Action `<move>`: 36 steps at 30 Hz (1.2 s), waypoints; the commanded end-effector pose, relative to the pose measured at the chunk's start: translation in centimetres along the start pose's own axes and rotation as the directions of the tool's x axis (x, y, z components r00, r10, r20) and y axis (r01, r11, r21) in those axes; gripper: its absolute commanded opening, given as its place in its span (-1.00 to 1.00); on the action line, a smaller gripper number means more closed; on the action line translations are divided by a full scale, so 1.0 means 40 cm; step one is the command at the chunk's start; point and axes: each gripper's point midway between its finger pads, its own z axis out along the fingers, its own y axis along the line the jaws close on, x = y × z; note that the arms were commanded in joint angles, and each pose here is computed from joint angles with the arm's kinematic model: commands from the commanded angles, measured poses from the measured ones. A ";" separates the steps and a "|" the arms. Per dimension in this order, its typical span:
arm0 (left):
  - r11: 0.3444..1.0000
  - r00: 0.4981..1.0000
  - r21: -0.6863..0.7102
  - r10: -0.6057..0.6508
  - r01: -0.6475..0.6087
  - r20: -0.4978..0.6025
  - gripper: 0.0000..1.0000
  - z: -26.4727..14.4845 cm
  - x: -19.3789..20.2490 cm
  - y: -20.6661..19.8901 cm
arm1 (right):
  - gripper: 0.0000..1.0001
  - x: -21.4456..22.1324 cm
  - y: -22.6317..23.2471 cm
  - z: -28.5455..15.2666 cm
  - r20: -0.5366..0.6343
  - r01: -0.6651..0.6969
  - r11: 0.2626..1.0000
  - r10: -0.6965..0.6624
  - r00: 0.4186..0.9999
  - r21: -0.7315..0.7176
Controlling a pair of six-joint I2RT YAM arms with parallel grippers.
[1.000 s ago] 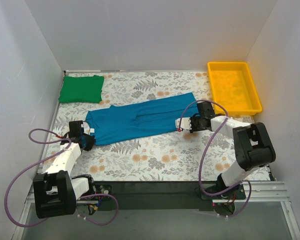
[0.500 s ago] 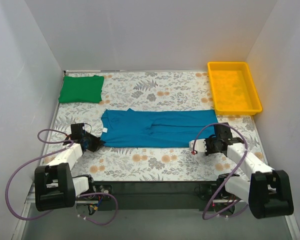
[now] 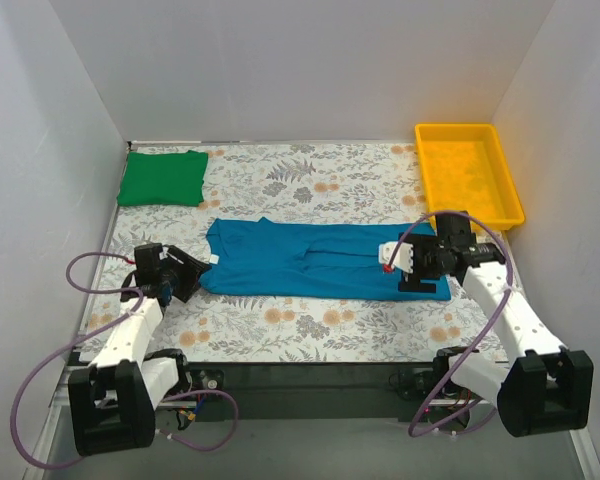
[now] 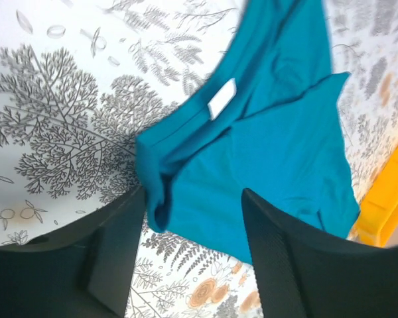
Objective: Fold and stack the t-shirts
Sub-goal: Fold the tshirt
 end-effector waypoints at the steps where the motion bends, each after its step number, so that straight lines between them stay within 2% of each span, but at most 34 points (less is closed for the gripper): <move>1: 0.998 0.988 0.021 0.062 -0.065 0.138 0.20 -0.055 -0.071 -0.041 | 0.78 -0.157 -0.023 -0.003 0.241 -0.123 0.986 0.148 0.959 -0.115; 2: 0.996 0.985 0.035 0.079 -0.086 0.150 0.31 -0.063 -0.077 -0.054 | 0.79 -0.185 -0.029 0.001 0.273 -0.137 0.980 0.172 0.946 -0.144; 3: 0.992 0.981 0.055 0.098 -0.109 0.170 0.33 -0.073 -0.091 -0.075 | 0.79 -0.212 -0.021 0.024 0.286 -0.181 0.960 0.239 0.928 -0.214; 5: 0.980 0.970 0.094 0.157 -0.176 0.186 0.34 -0.075 -0.111 -0.113 | 0.79 -0.289 -0.053 0.017 0.371 -0.187 0.945 0.280 0.885 -0.268; 6: 0.973 0.967 0.115 0.180 -0.203 0.178 0.34 -0.070 -0.114 -0.130 | 0.72 -0.306 -0.052 0.040 0.361 -0.240 0.910 0.361 0.860 -0.338; 7: 0.962 0.967 0.142 0.213 -0.232 0.139 0.34 -0.054 -0.117 -0.161 | 0.68 -0.332 -0.059 0.046 0.376 -0.247 0.895 0.389 0.841 -0.372; 8: 0.950 0.958 0.151 0.252 -0.272 0.138 0.33 -0.040 -0.130 -0.177 | 0.56 -0.371 -0.090 0.036 0.417 -0.245 0.886 0.410 0.811 -0.394; 9: 0.953 0.961 0.128 0.266 -0.274 0.074 0.30 0.006 -0.125 -0.164 | 0.49 -0.376 -0.089 0.060 0.382 -0.303 0.834 0.495 0.780 -0.461; 11: 0.935 0.947 0.151 0.319 -0.322 0.050 0.19 0.037 -0.153 -0.207 | 0.36 -0.393 -0.110 0.068 0.379 -0.326 0.805 0.538 0.753 -0.495; 12: 0.942 0.949 0.124 0.316 -0.311 -0.016 0.12 0.086 -0.144 -0.185 | 0.31 -0.384 -0.109 0.079 0.356 -0.345 0.793 0.554 0.753 -0.502; 14: 0.932 0.939 0.147 0.340 -0.331 -0.043 0.00 0.117 -0.164 -0.218 | 0.30 -0.364 -0.093 0.093 0.329 -0.361 0.791 0.554 0.764 -0.494; 16: 0.932 0.931 0.110 0.355 -0.345 -0.090 -0.07 0.171 -0.166 -0.196 | 0.30 -0.359 -0.086 0.092 0.338 -0.363 0.795 0.554 0.760 -0.487; 21: 0.914 0.899 0.049 0.405 -0.403 -0.166 -0.15 0.244 -0.174 -0.174 | 0.31 -0.334 -0.075 0.088 0.343 -0.380 0.800 0.558 0.756 -0.464; 25: 0.890 0.861 0.044 0.451 -0.454 -0.234 -0.19 0.283 -0.143 -0.180 | 0.31 -0.328 -0.082 0.082 0.346 -0.394 0.795 0.570 0.745 -0.462; 28: 0.882 0.852 0.006 0.457 -0.471 -0.257 -0.50 0.315 -0.147 -0.176 | 0.30 -0.325 -0.082 0.077 0.353 -0.396 0.794 0.574 0.739 -0.461; 29: 0.884 0.850 -0.014 0.446 -0.468 -0.282 -0.67 0.330 -0.139 -0.160 | 0.30 -0.328 -0.083 0.071 0.362 -0.392 0.799 0.569 0.738 -0.456; 30: 0.883 0.851 -0.025 0.444 -0.469 -0.281 -1.00 0.337 -0.147 -0.162 | 0.30 -0.324 -0.085 0.067 0.366 -0.395 0.799 0.571 0.735 -0.453; 33: 0.860 0.849 -0.084 0.473 -0.502 -0.237 -1.00 0.364 -0.190 -0.184 | 0.30 -0.325 -0.086 0.052 0.383 -0.392 0.804 0.568 0.728 -0.446; 34: 0.850 0.845 -0.085 0.499 -0.521 -0.191 -1.00 0.372 -0.222 -0.231 | 0.31 -0.324 -0.084 0.050 0.385 -0.394 0.803 0.570 0.726 -0.447; 36: 0.848 0.846 -0.101 0.495 -0.520 -0.198 -1.00 0.396 -0.234 -0.242 | 0.31 -0.324 -0.086 0.045 0.393 -0.390 0.808 0.565 0.726 -0.441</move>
